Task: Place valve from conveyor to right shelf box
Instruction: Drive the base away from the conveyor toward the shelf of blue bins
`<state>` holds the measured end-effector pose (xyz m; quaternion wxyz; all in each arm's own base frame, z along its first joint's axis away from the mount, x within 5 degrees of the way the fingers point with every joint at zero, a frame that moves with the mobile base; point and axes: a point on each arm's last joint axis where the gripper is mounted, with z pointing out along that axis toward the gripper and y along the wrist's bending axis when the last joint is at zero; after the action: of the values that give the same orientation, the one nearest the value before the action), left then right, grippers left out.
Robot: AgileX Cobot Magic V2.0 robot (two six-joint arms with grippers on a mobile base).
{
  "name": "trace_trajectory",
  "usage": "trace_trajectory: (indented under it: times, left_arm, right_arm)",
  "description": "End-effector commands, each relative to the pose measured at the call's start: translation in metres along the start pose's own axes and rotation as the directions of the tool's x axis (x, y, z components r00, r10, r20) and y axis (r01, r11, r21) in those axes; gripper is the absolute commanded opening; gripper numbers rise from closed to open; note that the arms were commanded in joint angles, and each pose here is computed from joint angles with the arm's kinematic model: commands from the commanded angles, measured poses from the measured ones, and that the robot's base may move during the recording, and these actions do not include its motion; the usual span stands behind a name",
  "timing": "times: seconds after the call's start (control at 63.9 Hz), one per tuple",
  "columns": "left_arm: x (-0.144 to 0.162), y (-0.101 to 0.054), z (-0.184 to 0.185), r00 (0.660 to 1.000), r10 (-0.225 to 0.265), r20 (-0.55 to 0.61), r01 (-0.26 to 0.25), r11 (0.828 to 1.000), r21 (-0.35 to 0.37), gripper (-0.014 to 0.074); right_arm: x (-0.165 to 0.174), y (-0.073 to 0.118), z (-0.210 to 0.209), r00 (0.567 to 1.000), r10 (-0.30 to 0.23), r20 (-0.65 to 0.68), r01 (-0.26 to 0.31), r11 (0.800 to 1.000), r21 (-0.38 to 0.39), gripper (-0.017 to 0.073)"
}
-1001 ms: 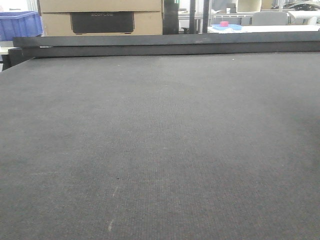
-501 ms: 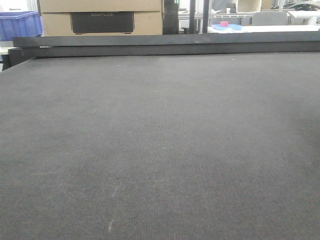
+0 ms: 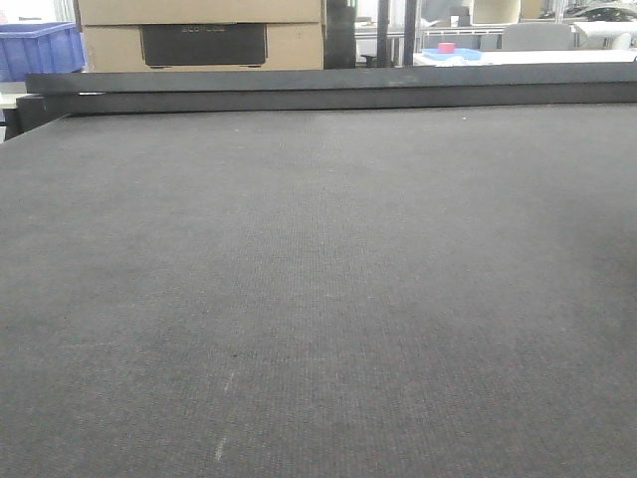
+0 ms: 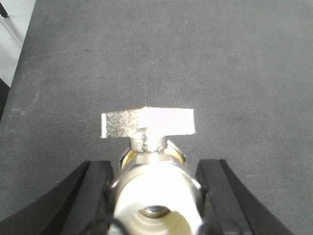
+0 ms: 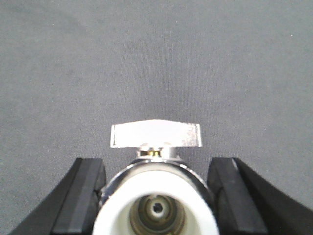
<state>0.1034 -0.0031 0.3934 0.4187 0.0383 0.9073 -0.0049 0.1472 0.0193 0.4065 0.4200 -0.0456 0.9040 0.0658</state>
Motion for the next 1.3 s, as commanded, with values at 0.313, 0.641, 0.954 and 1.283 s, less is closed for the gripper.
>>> trace_trajectory:
  times: [0.313,0.641,0.954,1.283]
  left_arm:
    - [-0.005,-0.001,-0.003,0.998,-0.006,0.060,0.005,1.000,0.009,-0.0111]
    - [-0.005,-0.001,-0.003,0.998,-0.006,0.060,0.005,1.000,0.009,-0.0111]
    - [-0.006,-0.001,-0.004,0.997,-0.006,0.073,0.005,1.000,0.008,-0.0111]
    - [-0.015,0.000,-0.005,0.984,-0.006,0.176,0.007,1.000,-0.003,-0.0111]
  right_arm:
    - [-0.007,0.000,-0.005,0.996,0.003,0.086,-0.003,1.000,0.003,-0.0168]
    - [-0.007,0.000,-0.005,0.996,0.003,0.086,-0.003,1.000,0.003,-0.0168]
    - [-0.007,0.000,-0.005,0.996,0.003,0.086,-0.003,1.000,0.003,-0.0168]
    - [-0.015,0.000,-0.006,0.985,0.002,0.171,-0.004,1.000,0.008,-0.0168]
